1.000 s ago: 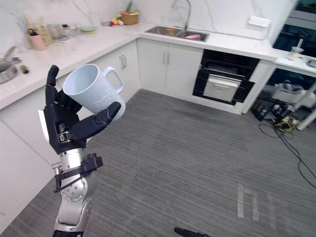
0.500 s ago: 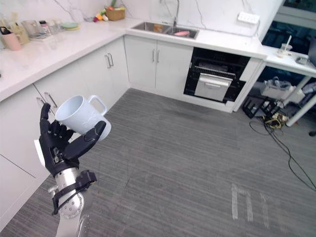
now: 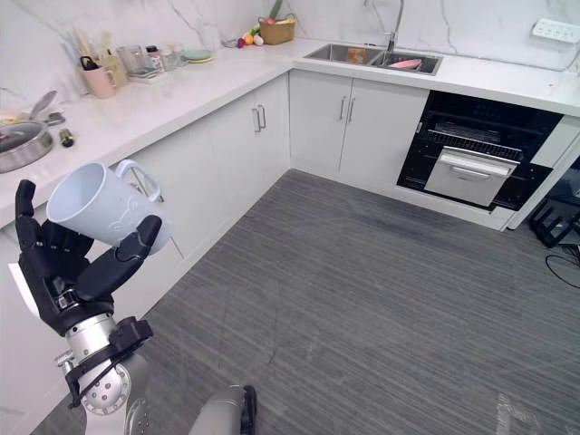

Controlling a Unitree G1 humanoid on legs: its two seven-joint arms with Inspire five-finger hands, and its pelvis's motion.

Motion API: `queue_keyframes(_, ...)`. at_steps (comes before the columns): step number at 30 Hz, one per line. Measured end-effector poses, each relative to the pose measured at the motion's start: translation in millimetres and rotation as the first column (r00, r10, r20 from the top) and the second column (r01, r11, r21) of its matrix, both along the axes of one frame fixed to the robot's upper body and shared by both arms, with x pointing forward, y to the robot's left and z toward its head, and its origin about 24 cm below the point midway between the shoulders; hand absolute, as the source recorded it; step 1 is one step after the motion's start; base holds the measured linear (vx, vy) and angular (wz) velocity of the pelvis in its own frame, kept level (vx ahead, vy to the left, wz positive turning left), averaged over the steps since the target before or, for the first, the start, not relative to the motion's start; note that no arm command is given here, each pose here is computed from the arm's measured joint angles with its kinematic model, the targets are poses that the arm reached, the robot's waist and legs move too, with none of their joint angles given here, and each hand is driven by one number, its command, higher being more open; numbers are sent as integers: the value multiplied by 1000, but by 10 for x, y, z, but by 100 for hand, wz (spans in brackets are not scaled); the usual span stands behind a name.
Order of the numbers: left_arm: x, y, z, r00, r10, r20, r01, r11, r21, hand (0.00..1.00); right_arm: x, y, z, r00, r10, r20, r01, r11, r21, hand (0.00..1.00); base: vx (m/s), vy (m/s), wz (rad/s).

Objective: Walk over to the sink, pick up the cup, carry it to the dishwasher, place the cup inside the dishwasher, then close the dishwasher door

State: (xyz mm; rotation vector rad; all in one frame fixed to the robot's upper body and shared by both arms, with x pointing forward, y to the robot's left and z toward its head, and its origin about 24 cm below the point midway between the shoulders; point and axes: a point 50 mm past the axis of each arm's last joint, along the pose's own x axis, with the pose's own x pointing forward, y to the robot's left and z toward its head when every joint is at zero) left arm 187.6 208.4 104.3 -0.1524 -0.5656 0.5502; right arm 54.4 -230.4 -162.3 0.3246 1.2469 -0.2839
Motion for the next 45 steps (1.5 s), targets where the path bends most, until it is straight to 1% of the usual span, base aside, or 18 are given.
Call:
queue_keyframes(2, 114, -132, 69, 992, -127, 10, 127, 991, 34, 0, -17, 91, -28, 993, -119, 1, 118, 993, 23, 100, 516, 290, -7)
queue_keyframes(5, 204, -336, 175, 966, -257, 17, 254, 962, 103, 0, 22, 53, -17, 987, -158, 26, 159, 987, -39, 100, 446, 213, -32)
queue_keyframes(11, 386, -695, 325, 905, -424, 41, 407, 890, 207, 0, 160, 79, 120, 963, -227, 148, 256, 941, -222, 100, 468, 107, -4)
queue_keyframes(14, 382, -762, 306, 881, -471, 33, 456, 867, 199, 0, 213, 80, 227, 944, -250, 216, 302, 918, -258, 100, 582, -31, 16)
queue_keyframes(17, 300, -787, 239, 886, -463, 33, 451, 876, 172, 0, 312, 144, 327, 939, -197, 282, 276, 921, -274, 100, 691, -104, 6)
queue_keyframes(20, 277, -826, 236, 886, -461, 55, 449, 881, 149, 0, 632, 202, 507, 897, -170, 409, 289, 924, -249, 100, 743, -240, -16)
queue_keyframes(21, 279, -833, 250, 884, -462, 66, 450, 881, 147, 0, 756, 217, 623, 865, -157, 476, 301, 922, -243, 100, 663, -266, -28)
queue_keyframes(24, 278, -880, 252, 880, -468, 80, 458, 881, 119, 0, 884, 189, 820, 800, -125, 587, 333, 906, -262, 100, 681, -208, -39)
queue_keyframes(26, 270, -903, 251, 875, -477, 85, 467, 877, 115, 0, 879, 129, 923, 754, -92, 650, 395, 854, -338, 100, 535, -125, -55)
queue_keyframes(30, 235, -829, 327, 880, -454, 139, 438, 889, 133, 0, 909, 1, 1080, 671, -85, 737, 473, 814, -337, 100, 511, -19, -98)
queue_keyframes(33, 150, -746, 329, 890, -430, 154, 415, 902, 120, 0, 1186, -17, 1560, 493, 9, 870, 501, 814, -292, 100, 575, 194, -169)
queue_keyframes(35, 54, -699, 179, 907, -413, 83, 405, 909, 100, 0, 1338, 5, 2074, 269, 91, 959, 536, 813, -228, 100, 636, 398, -181)
queue_keyframes(36, 32, -691, 147, 909, -412, 67, 405, 909, 96, 0, 1335, 10, 2195, 211, 110, 971, 549, 809, -211, 100, 711, 462, -147)
queue_keyframes(37, 6, -677, 106, 909, -415, 42, 410, 907, 100, 0, 1310, 33, 2382, 112, 129, 985, 570, 804, -170, 100, 716, 446, -79)
queue_keyframes(38, 21, -680, 121, 899, -437, 38, 429, 894, 129, 0, 1267, 30, 2521, 45, 137, 990, 594, 793, -136, 100, 593, 348, -58)
queue_keyframes(39, 41, -687, 146, 887, -460, 39, 449, 880, 156, 0, 1230, 15, 2570, 23, 140, 990, 610, 782, -125, 100, 442, 258, -23)
queue_keyframes(42, 65, -681, 179, 872, -488, 34, 472, 858, 202, 0, 1198, 63, 2520, 33, 127, 991, 596, 794, -122, 100, 431, 243, -70)
queue_keyframes(45, 148, -660, 281, 889, -453, 67, 422, 868, 263, 0, 1274, 104, 2520, 8, 194, 981, 536, 828, -168, 100, 366, 126, -54)
